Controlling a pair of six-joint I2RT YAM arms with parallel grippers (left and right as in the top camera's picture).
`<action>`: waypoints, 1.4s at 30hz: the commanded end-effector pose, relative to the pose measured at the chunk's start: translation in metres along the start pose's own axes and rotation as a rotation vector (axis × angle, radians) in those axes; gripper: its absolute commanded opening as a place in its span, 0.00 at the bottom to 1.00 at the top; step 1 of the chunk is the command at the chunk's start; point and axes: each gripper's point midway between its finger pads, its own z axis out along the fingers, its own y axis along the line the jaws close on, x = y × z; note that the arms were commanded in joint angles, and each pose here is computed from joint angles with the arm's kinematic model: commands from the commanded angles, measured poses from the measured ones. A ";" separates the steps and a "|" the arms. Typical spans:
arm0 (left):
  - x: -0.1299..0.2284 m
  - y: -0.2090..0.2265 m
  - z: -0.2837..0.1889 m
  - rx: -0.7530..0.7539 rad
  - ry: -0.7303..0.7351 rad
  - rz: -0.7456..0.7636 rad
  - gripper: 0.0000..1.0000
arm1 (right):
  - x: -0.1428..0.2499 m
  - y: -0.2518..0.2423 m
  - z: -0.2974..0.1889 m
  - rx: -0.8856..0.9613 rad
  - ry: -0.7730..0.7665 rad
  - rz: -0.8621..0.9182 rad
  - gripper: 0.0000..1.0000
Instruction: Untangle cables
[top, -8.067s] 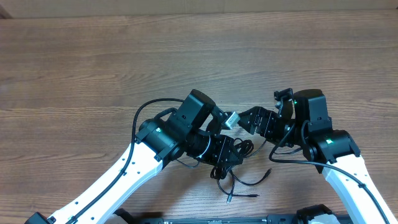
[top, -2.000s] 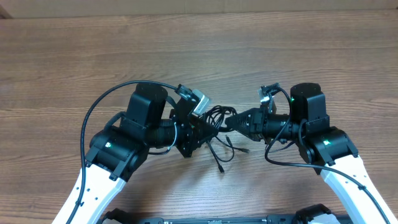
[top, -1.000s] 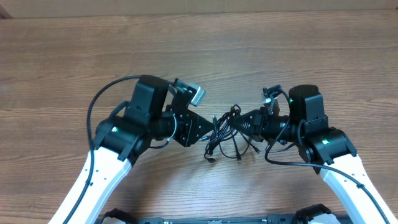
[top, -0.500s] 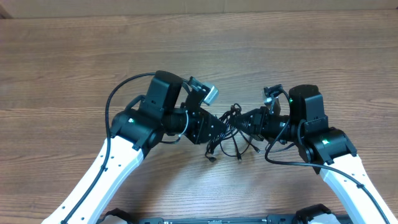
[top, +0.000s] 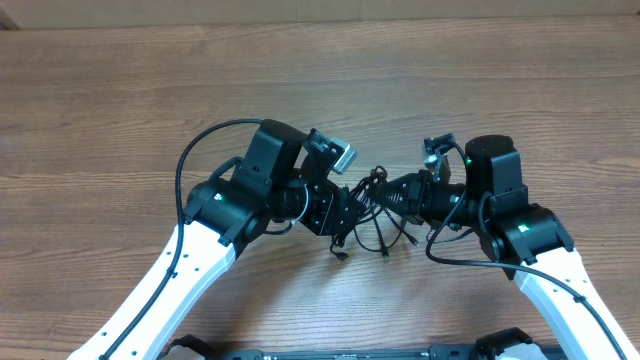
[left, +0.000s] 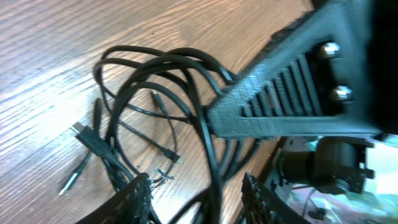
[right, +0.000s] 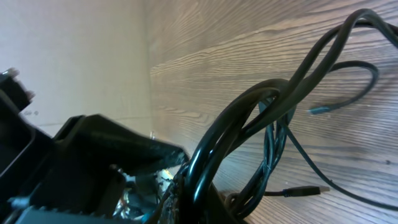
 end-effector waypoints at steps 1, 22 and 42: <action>-0.008 0.003 -0.002 -0.041 -0.024 0.025 0.49 | 0.003 0.008 -0.001 -0.039 0.019 -0.024 0.06; -0.010 -0.010 -0.001 0.026 -0.027 -0.014 0.41 | 0.006 0.015 -0.002 -0.074 0.042 -0.032 0.05; -0.006 -0.016 0.015 0.027 0.001 0.013 0.10 | 0.008 0.017 -0.002 -0.087 0.053 -0.039 0.05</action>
